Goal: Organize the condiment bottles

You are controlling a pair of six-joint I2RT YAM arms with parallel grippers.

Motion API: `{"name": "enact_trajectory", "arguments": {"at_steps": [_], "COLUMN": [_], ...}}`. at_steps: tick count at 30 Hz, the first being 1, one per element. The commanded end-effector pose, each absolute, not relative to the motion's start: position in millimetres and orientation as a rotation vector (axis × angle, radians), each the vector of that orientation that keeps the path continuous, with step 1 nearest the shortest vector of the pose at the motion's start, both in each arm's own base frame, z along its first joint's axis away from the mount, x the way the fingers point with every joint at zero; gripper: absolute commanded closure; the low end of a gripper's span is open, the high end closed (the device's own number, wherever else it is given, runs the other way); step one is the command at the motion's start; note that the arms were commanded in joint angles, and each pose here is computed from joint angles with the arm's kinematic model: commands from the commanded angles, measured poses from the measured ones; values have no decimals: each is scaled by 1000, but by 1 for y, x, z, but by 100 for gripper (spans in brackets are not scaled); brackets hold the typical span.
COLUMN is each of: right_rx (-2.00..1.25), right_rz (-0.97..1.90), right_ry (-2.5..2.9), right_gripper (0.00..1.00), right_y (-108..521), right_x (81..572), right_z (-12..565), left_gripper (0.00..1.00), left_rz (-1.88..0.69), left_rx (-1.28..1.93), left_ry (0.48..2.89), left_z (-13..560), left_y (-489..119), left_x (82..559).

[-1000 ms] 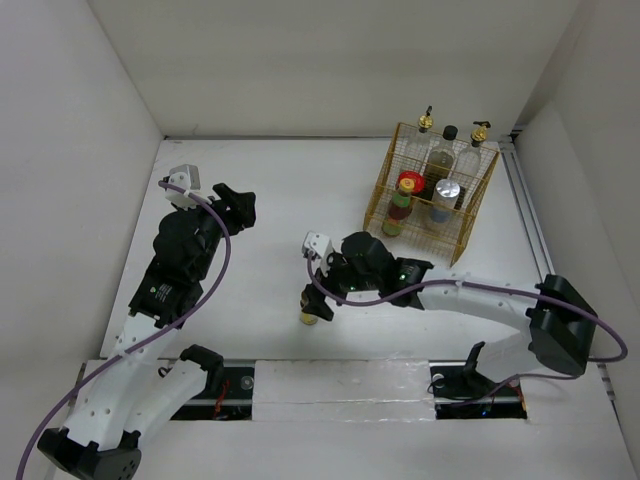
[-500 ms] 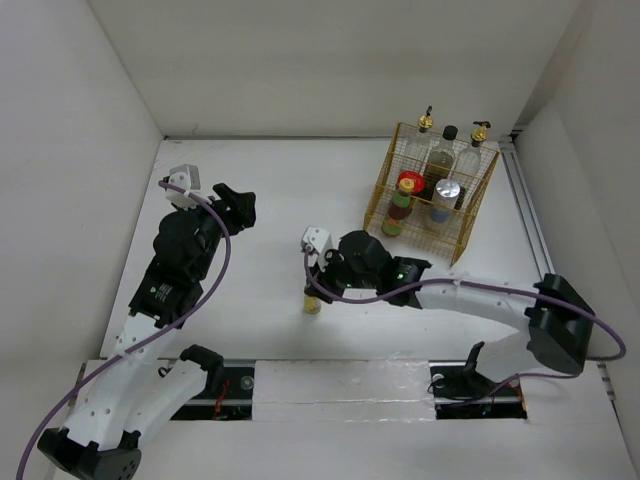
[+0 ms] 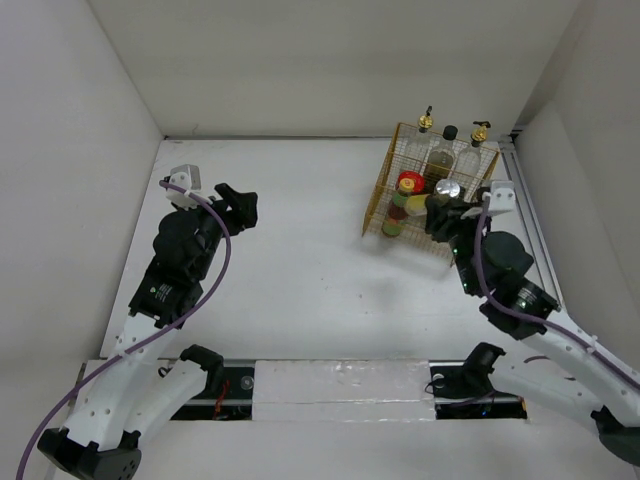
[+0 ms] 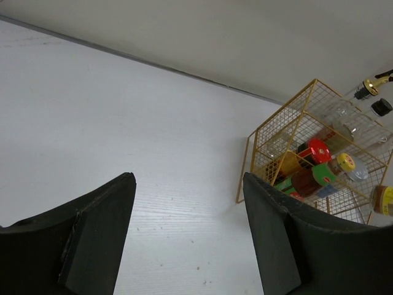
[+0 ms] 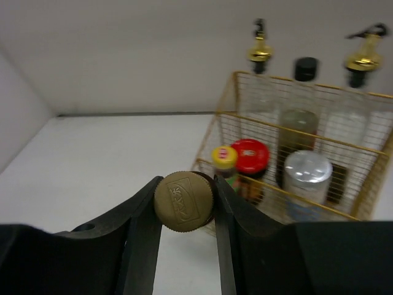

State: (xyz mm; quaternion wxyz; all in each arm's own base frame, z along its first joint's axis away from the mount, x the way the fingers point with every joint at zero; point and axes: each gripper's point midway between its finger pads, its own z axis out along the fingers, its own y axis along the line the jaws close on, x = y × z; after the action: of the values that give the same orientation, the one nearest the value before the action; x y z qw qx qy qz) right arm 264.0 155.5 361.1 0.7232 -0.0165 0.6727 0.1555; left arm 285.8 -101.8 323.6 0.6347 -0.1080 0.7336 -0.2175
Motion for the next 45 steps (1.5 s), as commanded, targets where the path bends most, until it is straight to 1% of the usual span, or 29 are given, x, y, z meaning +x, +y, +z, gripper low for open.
{"name": "enact_trajectory", "arguments": {"at_steps": [1,7,10,13,14,15,16,17,23,24,25,28,29,32,33,34,38,40,41,43,44,45], "right_rx": [191,281,308,320,311,313,308,300,268,279,268,255,253,259,257,247,247,247,247,247,247,247], "right_rz": [185,40,18,31,30,36,32,27,46,55,60,58,53,52,47,37,43,43,43,43,43,43], "right_ry": [1541,1606,1612,1596,1617,1612,1628,1655,1756,1754,1771,1807,1820,1838,1853,1863,1885,1886,1885,1885,1885,1885], "right_gripper": [83,83,83,83,83,83,83,85,85,85,85,85,85,80,80,77,75,70,63,54,45,40], "right_y": [103,64,50,40,41,38,38,39,48,48,51,53,54,54,55,55,57,58,58,58,58,58], "right_x": [275,297,320,337,345,351,354,360,367,367,368,370,371,371,373,374,376,378,378,378,378,378], "right_z": [338,311,314,315,307,307,302,292,252,252,244,230,225,217,212,209,200,201,201,201,201,201], "left_gripper": [33,32,32,30,30,28,24,21,11,7,7,1,1,1,1,1,1,1,1,1,1,1], "left_rz": [-529,-532,-539,-539,-539,-546,-546,-546,-550,-547,-547,-554,-554,-551,-551,-547,-536,-544,-544,-544,-540,-537], "left_rx": [-221,-214,-204,-204,-204,-197,-197,-197,-190,-190,-190,-183,-183,-183,-183,-183,-175,-168,-168,-168,-168,-168], "left_ry": [1618,1631,1642,1642,1642,1644,1644,1644,1655,1665,1665,1669,1669,1678,1678,1688,1700,1702,1702,1702,1711,1720], "left_z": [342,339,336,336,336,336,336,336,334,331,331,332,332,329,329,326,322,325,325,325,323,320], "left_y": [-104,-107,-110,-110,-110,-111,-111,-111,-113,-114,-114,-117,-117,-118,-118,-118,-119,-120,-120,-120,-120,-121], "left_x": [284,286,287,287,287,286,286,286,288,290,290,291,291,293,293,295,298,296,296,296,296,297]}}
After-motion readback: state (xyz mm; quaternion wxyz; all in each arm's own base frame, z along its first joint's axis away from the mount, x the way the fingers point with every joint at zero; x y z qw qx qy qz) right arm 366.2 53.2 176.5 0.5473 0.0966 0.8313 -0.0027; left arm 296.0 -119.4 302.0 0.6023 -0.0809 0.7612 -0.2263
